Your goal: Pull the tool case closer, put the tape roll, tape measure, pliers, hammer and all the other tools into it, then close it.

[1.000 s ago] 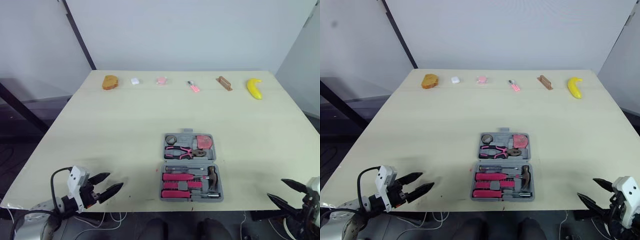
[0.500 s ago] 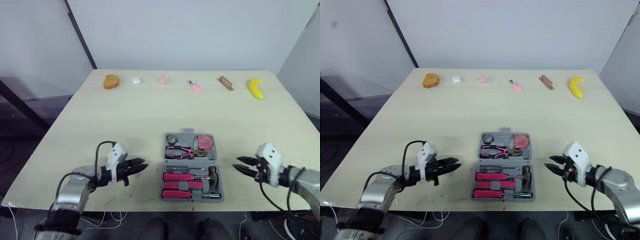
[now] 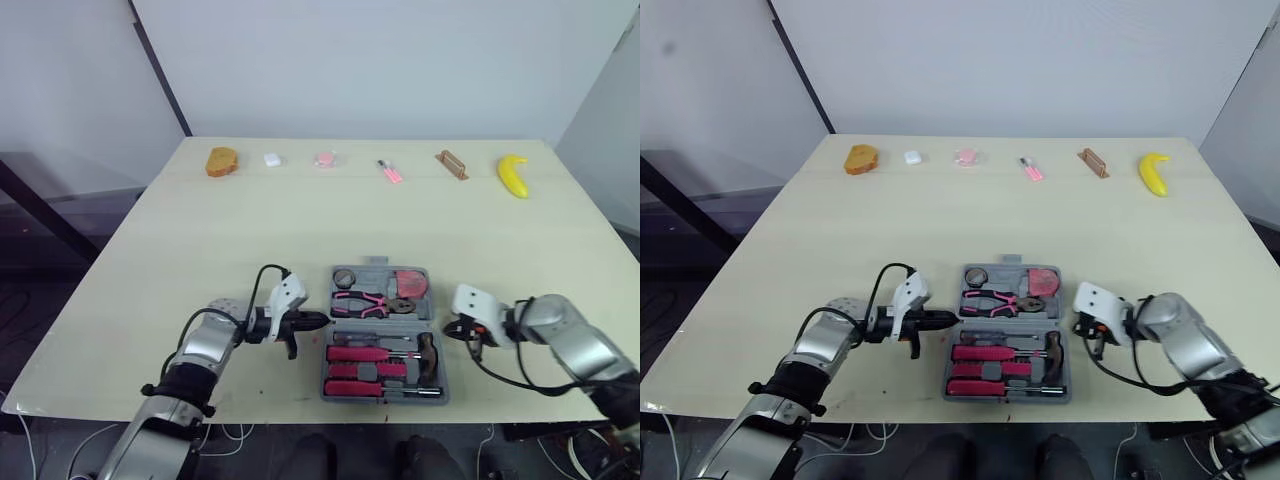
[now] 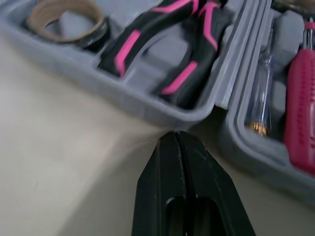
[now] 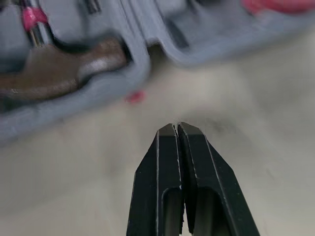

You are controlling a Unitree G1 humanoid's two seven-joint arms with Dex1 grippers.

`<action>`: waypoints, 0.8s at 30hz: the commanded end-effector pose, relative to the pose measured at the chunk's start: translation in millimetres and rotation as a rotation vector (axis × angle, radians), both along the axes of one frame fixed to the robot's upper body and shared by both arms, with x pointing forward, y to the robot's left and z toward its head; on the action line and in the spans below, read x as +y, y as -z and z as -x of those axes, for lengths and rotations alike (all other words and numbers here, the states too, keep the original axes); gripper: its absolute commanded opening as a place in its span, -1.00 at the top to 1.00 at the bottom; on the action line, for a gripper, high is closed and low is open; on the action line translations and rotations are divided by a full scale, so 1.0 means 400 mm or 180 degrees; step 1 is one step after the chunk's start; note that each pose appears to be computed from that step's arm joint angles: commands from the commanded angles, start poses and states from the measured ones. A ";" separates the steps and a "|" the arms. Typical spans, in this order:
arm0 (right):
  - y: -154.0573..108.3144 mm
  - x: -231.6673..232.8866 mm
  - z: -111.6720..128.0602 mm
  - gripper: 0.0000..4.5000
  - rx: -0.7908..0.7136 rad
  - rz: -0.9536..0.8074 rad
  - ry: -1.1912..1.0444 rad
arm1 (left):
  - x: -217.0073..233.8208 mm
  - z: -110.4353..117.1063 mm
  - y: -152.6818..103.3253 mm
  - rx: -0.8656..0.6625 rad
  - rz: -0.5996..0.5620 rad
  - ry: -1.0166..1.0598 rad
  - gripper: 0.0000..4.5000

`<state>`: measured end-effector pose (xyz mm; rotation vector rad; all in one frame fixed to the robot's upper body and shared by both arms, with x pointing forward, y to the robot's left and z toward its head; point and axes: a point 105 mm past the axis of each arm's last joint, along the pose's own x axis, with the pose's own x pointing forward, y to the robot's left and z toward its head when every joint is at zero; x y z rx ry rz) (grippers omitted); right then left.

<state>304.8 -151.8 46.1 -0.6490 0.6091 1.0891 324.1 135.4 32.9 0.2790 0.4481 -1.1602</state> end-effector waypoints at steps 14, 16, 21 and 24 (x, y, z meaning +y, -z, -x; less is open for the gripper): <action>-0.003 0.058 0.008 0.96 0.0044 -0.0048 -0.0263 | -0.009 0.055 0.038 0.0121 -0.0098 0.0110 1.00; -0.001 0.061 0.013 0.96 0.0059 -0.0045 -0.0282 | -0.004 0.065 0.043 0.0143 -0.0113 0.0099 1.00; -0.002 0.061 0.025 0.96 0.0082 -0.0052 -0.0299 | 0.003 0.082 0.052 0.0194 -0.0127 0.0050 1.00; -0.001 0.057 0.031 0.96 0.0097 -0.0046 -0.0291 | 0.005 0.094 0.059 0.0223 -0.0141 0.0050 1.00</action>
